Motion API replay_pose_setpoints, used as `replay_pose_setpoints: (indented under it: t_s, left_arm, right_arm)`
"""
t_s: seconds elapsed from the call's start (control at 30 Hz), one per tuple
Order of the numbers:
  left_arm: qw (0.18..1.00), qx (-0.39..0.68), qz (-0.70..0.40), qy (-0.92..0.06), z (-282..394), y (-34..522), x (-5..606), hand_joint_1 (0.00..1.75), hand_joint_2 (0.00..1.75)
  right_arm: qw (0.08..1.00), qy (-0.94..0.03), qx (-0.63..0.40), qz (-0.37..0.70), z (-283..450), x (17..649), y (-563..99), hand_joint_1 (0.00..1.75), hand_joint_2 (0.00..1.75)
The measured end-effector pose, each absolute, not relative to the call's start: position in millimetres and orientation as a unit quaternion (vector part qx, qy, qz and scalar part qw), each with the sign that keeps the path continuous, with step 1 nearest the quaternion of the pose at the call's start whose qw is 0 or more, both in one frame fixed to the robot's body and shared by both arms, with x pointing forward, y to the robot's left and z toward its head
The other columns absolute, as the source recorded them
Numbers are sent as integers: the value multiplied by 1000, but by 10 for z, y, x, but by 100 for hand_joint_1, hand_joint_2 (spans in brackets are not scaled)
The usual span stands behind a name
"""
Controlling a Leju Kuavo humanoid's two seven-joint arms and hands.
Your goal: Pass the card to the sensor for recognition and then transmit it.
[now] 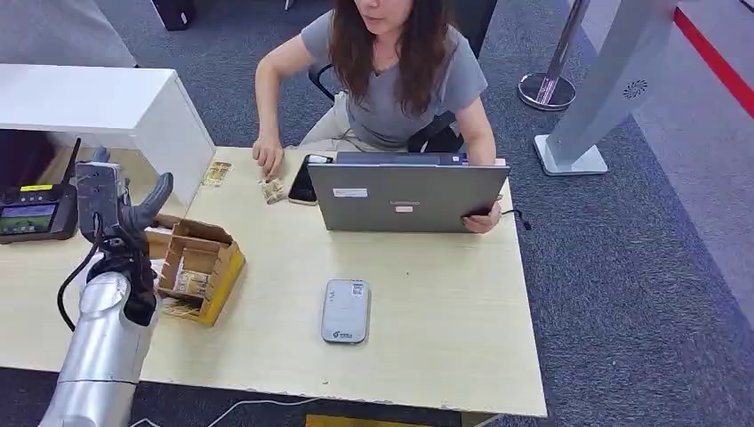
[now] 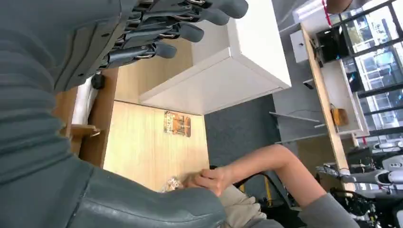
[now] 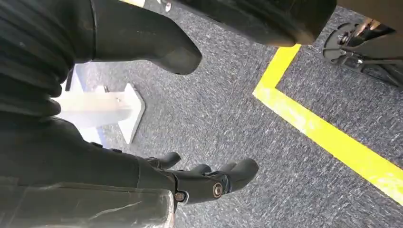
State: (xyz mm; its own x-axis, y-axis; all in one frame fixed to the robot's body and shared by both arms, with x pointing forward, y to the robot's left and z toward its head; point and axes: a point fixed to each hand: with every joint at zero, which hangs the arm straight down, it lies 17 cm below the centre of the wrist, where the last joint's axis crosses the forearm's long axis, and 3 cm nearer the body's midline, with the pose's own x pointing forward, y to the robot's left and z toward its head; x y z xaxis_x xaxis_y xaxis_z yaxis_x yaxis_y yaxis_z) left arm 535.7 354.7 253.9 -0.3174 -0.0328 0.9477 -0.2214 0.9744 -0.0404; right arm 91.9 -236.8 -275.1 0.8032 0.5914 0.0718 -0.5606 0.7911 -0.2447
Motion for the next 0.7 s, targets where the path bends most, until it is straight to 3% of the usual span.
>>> replay_pose_setpoints:
  t_s: [0.7]
  left_arm:
    - [605,90,-197,-766,2321,3318,4774,0,175]
  right_arm:
    - [962,-69,-106,243,-2783,774,-2463,0,175]
